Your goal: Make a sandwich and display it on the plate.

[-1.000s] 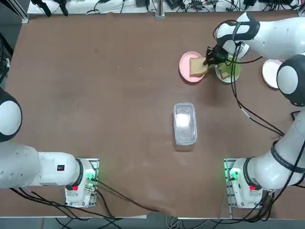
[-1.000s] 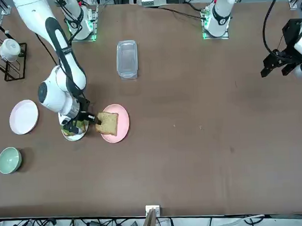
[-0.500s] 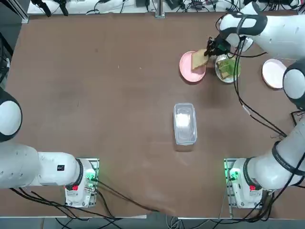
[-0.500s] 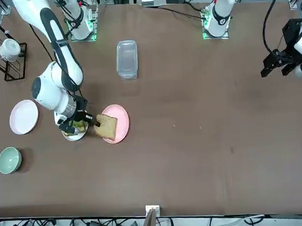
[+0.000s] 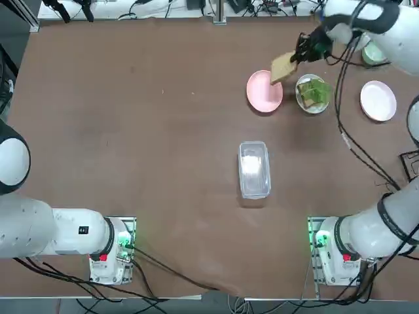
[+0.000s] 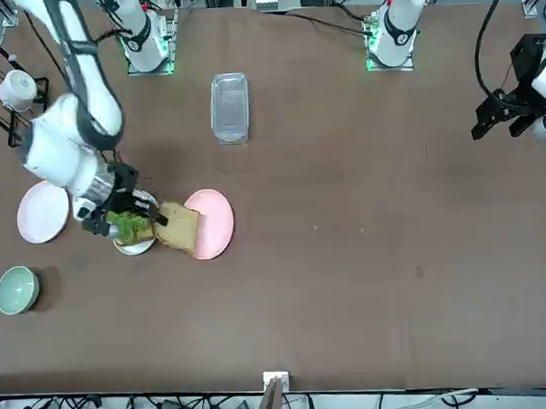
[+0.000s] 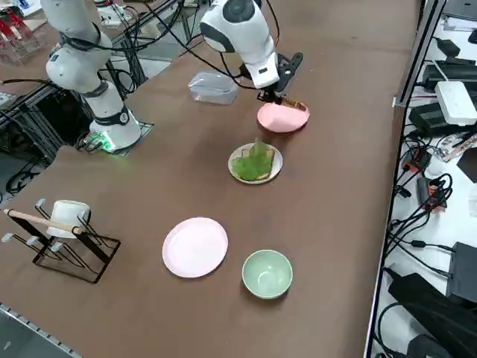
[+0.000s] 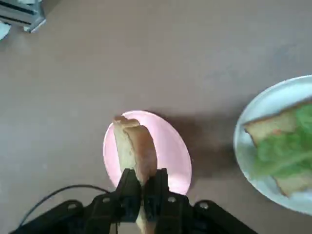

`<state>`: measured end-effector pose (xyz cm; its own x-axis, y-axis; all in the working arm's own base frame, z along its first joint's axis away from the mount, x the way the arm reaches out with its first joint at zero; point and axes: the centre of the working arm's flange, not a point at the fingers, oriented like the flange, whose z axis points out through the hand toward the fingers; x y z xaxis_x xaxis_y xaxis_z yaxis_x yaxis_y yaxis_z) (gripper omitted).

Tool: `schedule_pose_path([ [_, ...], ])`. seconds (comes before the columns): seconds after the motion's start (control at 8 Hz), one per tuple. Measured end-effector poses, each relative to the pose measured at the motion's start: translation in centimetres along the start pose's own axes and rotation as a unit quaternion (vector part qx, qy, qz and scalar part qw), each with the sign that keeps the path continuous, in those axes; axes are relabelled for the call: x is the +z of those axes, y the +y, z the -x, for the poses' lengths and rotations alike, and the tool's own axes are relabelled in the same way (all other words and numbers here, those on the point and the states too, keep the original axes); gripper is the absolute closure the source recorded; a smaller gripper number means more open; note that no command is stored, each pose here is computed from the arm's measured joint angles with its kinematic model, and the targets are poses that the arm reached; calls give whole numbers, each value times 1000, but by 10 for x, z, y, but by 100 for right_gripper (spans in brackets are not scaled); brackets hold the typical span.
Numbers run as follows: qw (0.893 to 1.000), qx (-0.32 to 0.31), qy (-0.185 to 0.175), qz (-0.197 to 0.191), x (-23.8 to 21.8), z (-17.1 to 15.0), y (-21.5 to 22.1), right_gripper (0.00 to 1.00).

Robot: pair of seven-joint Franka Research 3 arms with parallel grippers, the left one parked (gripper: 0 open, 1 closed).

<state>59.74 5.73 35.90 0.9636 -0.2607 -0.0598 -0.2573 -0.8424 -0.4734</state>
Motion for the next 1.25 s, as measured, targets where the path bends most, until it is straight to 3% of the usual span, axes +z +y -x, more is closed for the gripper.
schedule_pose_path([
  [0.38,997,-65,-39,-30,-55,-19,89,92],
  [0.62,994,-92,-51,-40,-46,-25,132,92],
  [1.25,981,-129,-79,-119,-40,-42,224,92],
])
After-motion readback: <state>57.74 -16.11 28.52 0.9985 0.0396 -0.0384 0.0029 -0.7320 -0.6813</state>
